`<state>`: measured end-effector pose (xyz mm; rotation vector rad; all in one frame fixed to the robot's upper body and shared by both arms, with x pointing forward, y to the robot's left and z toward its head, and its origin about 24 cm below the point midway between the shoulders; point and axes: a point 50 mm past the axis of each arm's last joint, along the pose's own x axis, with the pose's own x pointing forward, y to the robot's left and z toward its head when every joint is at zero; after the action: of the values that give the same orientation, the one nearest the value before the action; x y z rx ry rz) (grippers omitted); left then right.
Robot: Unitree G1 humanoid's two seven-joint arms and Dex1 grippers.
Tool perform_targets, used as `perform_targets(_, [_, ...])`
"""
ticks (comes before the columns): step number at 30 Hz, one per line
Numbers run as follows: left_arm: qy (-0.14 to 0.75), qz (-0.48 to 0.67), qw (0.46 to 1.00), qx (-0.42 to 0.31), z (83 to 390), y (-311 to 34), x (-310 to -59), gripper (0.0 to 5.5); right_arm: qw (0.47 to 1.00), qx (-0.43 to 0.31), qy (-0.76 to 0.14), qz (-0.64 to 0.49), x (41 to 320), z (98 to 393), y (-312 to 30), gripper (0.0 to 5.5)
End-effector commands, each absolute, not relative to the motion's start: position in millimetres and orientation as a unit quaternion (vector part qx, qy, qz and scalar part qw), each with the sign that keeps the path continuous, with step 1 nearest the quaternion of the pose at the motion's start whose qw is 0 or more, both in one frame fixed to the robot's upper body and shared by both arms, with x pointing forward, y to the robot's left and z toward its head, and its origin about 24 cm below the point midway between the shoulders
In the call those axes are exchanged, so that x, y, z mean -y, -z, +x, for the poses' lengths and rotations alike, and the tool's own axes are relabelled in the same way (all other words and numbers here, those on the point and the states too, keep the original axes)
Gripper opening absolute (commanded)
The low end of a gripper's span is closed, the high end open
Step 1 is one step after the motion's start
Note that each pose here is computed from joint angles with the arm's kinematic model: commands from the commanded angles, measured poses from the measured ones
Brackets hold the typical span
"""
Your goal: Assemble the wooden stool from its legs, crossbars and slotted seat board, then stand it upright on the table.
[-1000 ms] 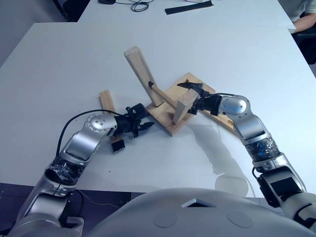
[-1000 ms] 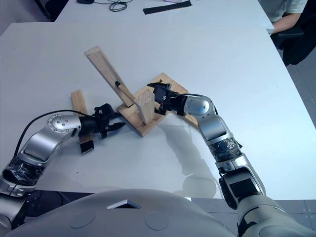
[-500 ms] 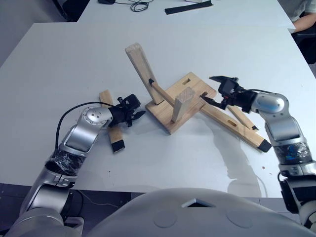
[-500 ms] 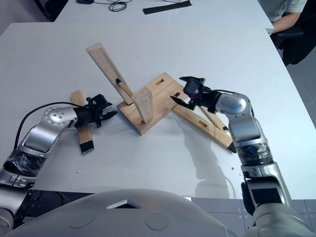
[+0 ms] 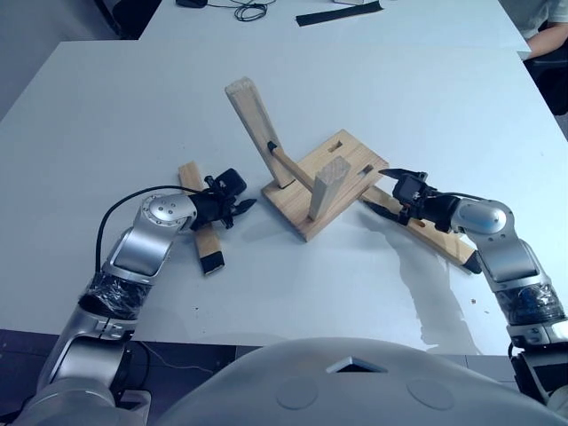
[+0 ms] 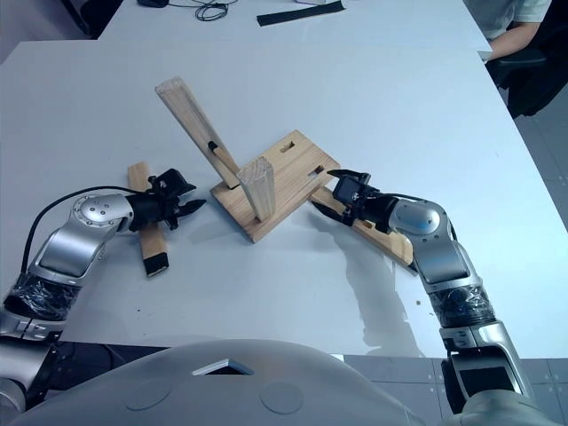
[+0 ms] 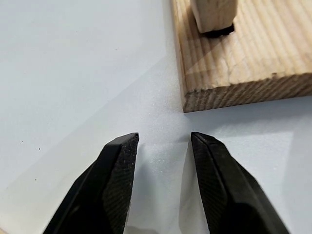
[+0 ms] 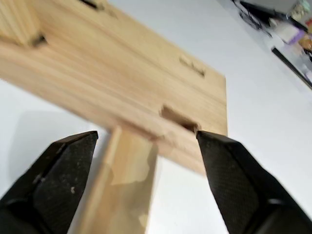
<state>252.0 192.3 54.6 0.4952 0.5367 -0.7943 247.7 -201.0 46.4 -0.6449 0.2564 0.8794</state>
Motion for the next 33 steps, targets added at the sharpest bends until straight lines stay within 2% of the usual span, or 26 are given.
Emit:
perform_targets(1, [0.387,0.246,0.851,-0.258,250.8,-56.8,-191.2,2.04,0.843,-0.125,-0.393,-0.345,214.1,252.5,-38.8,3.73])
perform_targets(14, [0.402,0.242,0.844,-0.260,241.8,-57.3,-186.6,2.04,0.851,-0.137,-0.333,-0.381,250.6,268.0,-37.0,3.73])
perform_targets(23, [0.458,0.228,0.816,-0.269,223.7,-59.7,-178.1,2.04,0.860,-0.116,-0.314,-0.384,247.2,287.7,-46.6,3.73])
perform_targets(33, [0.516,0.217,0.781,-0.277,205.4,-55.8,-163.9,2.04,0.881,-0.083,-0.235,-0.403,251.6,324.1,-62.1,3.73])
